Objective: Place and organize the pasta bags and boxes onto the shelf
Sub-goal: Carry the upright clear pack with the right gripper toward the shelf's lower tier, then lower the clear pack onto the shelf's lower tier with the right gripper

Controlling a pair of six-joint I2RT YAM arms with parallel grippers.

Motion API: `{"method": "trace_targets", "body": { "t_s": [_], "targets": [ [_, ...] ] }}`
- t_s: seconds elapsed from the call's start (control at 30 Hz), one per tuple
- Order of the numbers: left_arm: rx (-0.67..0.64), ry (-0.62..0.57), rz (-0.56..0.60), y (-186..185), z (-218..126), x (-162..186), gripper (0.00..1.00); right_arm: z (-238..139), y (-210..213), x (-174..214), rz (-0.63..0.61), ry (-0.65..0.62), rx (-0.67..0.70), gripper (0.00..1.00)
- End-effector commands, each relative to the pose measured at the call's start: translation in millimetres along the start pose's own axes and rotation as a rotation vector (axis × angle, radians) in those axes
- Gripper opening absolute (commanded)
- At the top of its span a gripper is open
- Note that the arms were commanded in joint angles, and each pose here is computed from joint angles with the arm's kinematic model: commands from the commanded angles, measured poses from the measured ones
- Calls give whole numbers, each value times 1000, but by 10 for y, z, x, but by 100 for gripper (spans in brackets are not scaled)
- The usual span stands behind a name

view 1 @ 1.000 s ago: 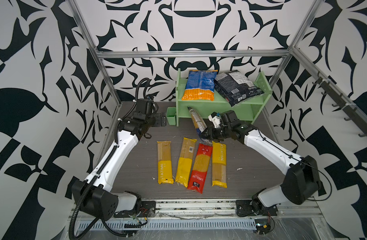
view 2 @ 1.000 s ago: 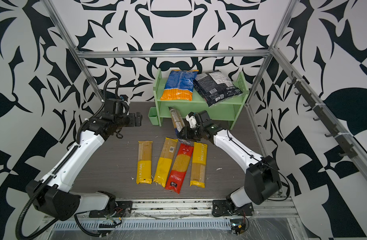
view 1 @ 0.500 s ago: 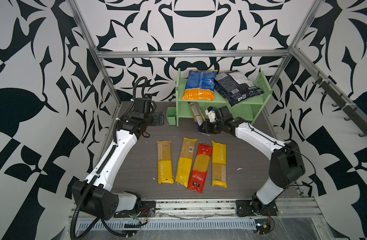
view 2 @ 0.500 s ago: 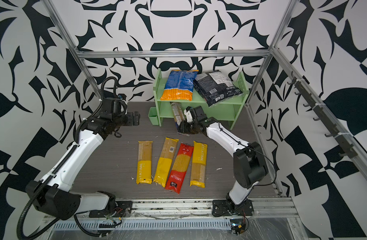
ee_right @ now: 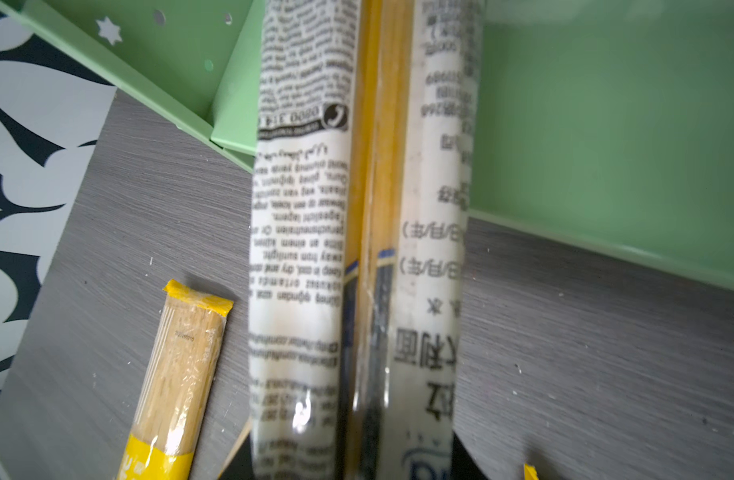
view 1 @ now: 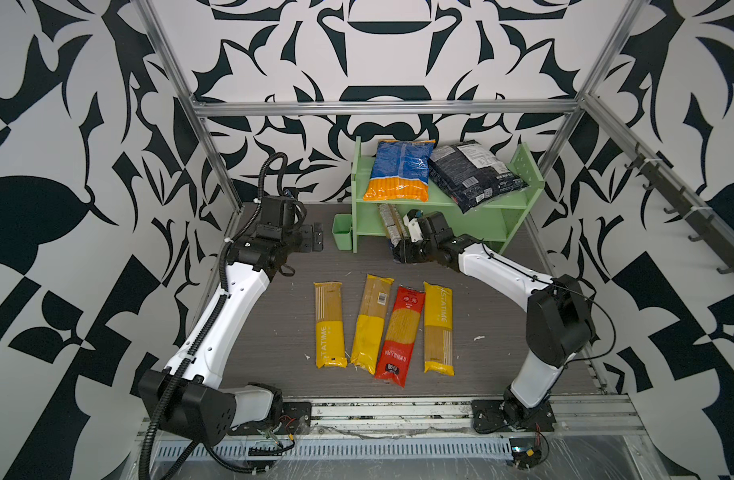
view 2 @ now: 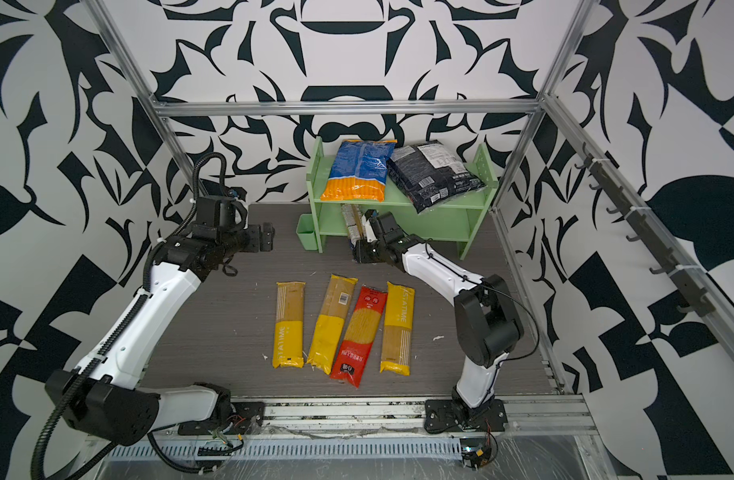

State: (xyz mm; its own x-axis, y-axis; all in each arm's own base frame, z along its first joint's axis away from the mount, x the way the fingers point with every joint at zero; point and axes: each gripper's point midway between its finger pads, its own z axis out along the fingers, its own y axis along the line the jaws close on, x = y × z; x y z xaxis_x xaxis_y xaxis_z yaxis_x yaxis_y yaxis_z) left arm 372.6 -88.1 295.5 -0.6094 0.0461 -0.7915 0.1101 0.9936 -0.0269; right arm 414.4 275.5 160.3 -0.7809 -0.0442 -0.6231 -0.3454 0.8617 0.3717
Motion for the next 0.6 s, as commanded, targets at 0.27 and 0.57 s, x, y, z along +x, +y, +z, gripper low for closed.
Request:
{"method": "trace_targets", "body": {
  "t_s": [0.27,0.57],
  "targets": [
    [-2,-46,11,78,-329,-21,99,-266,463,-1008,-77,-316,-15,0],
    [-9,-50,19,105,-423,-6,99,-235,512,-1159,-44,-327,9,0]
  ]
}}
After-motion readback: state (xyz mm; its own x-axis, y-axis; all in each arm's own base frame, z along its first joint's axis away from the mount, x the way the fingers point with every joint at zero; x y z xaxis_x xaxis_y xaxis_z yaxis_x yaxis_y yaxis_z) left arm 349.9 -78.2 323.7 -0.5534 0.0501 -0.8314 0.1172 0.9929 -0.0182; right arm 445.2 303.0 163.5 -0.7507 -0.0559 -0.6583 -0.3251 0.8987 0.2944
